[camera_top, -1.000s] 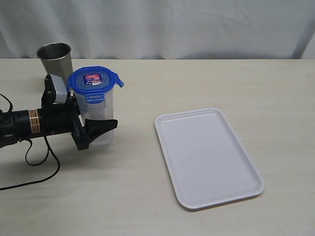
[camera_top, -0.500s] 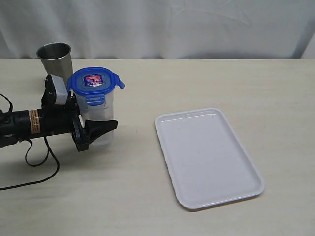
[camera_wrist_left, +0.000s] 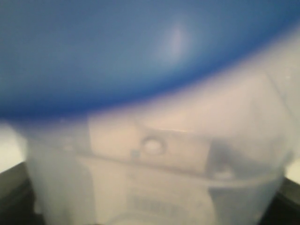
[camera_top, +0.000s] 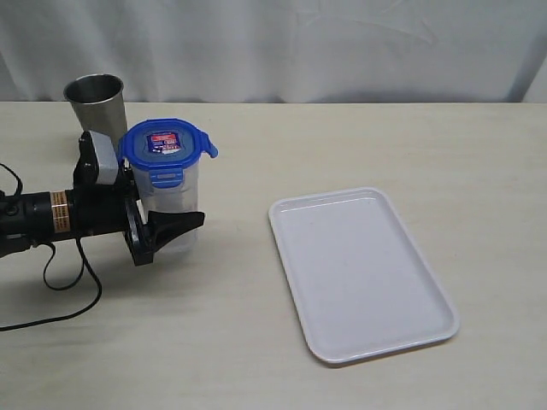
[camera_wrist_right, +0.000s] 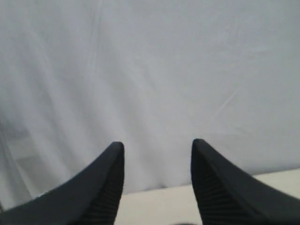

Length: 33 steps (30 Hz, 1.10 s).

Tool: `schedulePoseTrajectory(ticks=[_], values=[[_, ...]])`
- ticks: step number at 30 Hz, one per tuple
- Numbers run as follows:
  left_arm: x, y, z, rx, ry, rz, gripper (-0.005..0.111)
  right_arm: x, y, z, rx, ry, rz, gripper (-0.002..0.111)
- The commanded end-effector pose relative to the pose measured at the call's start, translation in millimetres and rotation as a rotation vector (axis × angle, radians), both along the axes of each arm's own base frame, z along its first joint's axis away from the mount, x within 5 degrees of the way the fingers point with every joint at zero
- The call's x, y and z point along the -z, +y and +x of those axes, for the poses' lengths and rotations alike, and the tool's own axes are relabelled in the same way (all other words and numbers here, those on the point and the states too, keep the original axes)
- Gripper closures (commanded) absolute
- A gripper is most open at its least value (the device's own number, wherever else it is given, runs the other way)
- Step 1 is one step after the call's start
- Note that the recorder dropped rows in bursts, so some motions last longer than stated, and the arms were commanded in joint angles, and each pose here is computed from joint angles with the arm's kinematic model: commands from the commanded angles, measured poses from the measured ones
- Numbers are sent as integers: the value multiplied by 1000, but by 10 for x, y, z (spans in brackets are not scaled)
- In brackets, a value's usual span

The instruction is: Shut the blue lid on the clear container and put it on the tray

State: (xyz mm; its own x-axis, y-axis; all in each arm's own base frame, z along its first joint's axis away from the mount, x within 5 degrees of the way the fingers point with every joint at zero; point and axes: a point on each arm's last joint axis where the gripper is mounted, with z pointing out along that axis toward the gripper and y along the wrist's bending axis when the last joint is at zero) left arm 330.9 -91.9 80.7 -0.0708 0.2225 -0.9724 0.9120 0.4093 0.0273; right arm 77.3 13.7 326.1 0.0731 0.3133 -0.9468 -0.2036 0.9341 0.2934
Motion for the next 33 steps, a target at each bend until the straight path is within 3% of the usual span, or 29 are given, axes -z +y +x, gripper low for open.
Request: schedulePoseTrajectory(ticks=[1,6,11,16,23,33], values=[[-64,-36,-3,21,-28,-13,107,-219,111,403,-47,233,-65,58],[-60,-40,-15,47,-70,11,107,-361,300,913,-170,477,-139,58],[-60,-40,-15,47,-72,12,107,-359,684,1409,-539,587,-172,58],[-60,-40,-15,47,-72,12,107,-140,976,1840,-841,640,-76,58],[-60,-40,-15,47,-72,11,107,235,1403,2220,-907,727,-106,58],[-60,-40,-13,45,-72,11,107,468,1912,2619,-964,799,-107,58]])
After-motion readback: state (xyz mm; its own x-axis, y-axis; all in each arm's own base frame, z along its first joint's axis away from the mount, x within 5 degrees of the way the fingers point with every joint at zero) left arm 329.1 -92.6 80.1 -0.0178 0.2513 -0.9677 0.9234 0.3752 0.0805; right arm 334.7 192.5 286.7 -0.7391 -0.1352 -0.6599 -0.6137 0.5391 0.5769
